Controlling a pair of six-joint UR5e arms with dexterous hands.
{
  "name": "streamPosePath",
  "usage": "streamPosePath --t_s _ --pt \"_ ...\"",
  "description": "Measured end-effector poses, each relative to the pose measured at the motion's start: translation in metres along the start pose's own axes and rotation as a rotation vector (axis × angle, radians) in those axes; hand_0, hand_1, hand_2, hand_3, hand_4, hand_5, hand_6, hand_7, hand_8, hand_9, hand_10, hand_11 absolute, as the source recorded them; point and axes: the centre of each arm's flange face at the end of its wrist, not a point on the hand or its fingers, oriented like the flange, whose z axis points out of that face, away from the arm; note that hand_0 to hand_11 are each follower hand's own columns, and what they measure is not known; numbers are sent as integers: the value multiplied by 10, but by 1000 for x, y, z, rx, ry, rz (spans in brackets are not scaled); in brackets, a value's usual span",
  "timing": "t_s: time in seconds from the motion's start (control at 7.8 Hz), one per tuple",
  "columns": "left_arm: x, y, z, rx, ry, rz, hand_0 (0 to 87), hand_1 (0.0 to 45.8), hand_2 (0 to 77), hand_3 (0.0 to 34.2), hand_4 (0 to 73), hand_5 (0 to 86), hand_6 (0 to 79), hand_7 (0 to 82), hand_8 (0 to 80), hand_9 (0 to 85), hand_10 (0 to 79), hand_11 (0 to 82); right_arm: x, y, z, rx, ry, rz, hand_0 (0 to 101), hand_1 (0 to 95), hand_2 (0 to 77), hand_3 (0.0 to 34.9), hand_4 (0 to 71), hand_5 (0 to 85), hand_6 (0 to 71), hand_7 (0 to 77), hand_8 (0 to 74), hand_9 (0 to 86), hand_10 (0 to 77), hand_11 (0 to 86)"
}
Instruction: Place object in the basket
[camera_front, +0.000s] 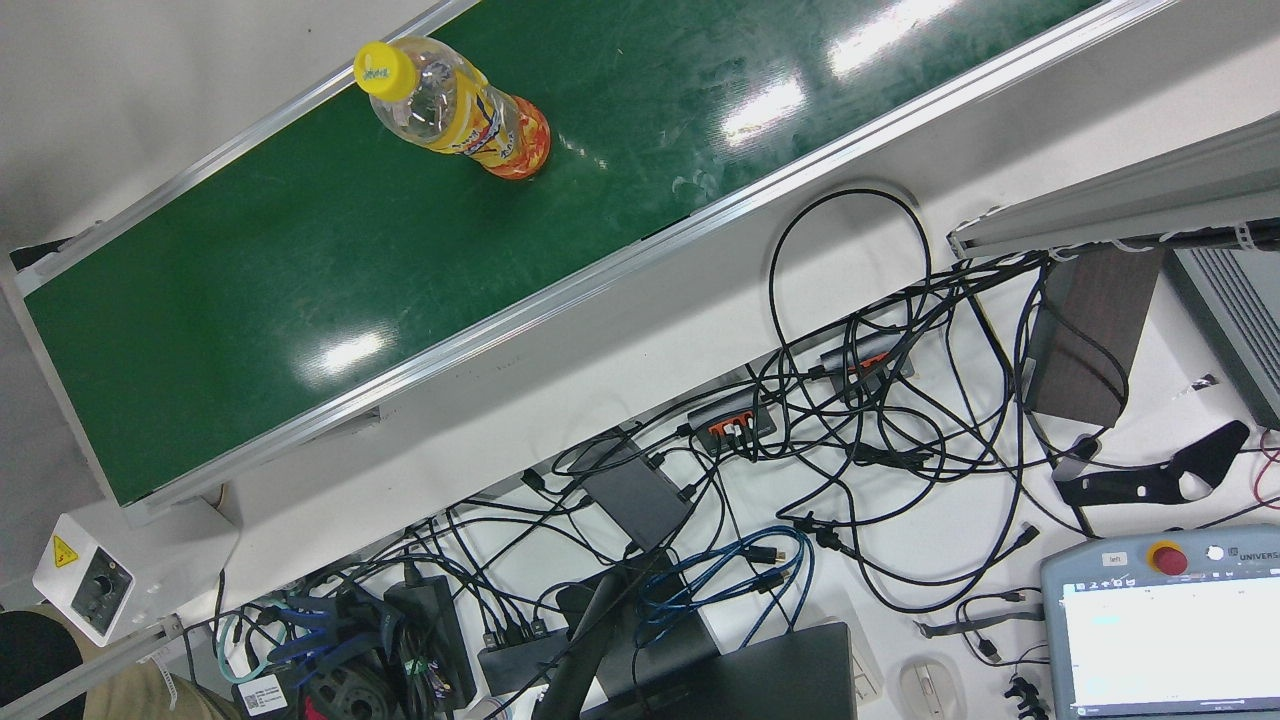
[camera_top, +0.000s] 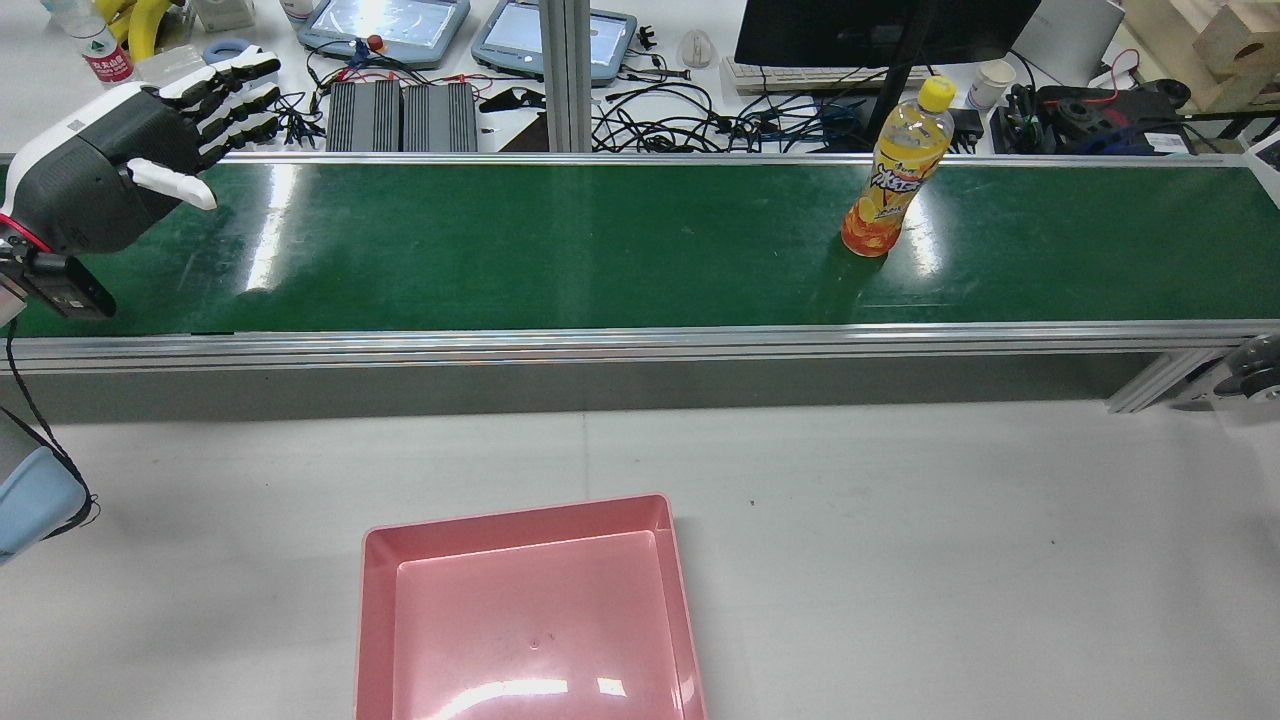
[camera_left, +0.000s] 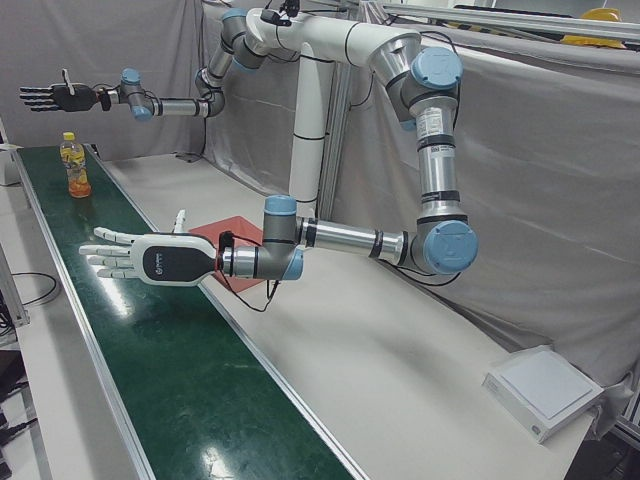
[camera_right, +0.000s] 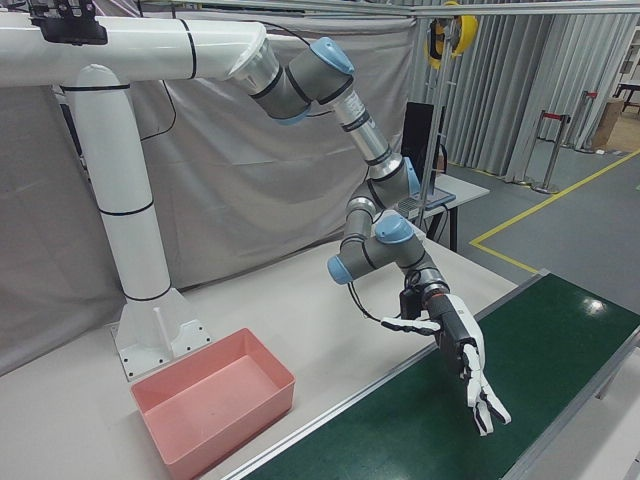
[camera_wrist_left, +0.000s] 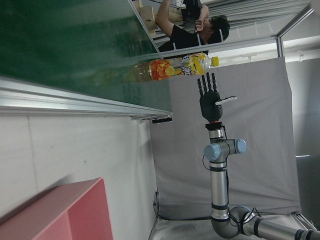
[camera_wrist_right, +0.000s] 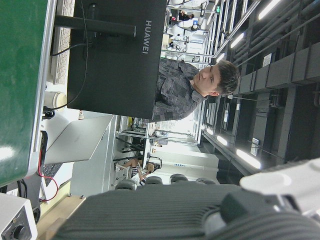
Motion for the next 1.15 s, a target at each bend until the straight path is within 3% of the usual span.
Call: streamPosePath --t_s 0.64,0.77,1.15 --pt "-1 1 0 -1 -1 0 533 76 0 33 136 142 5 5 65 65 54 87 0 0 0 -1 0 0 3 0 5 0 0 0 0 5 0 0 0 0" --pt "-1 0 0 -1 -1 0 532 54 0 32 136 142 5 5 65 65 54 87 0 0 0 -1 0 0 3 0 5 1 0 0 0 5 0 0 0 0" --pt "0 0 0 0 -1 2 527 71 0 33 131 131 5 5 65 71 54 87 0 1 1 -1 0 0 3 0 5 0 0 0 0 5 0 0 0 0"
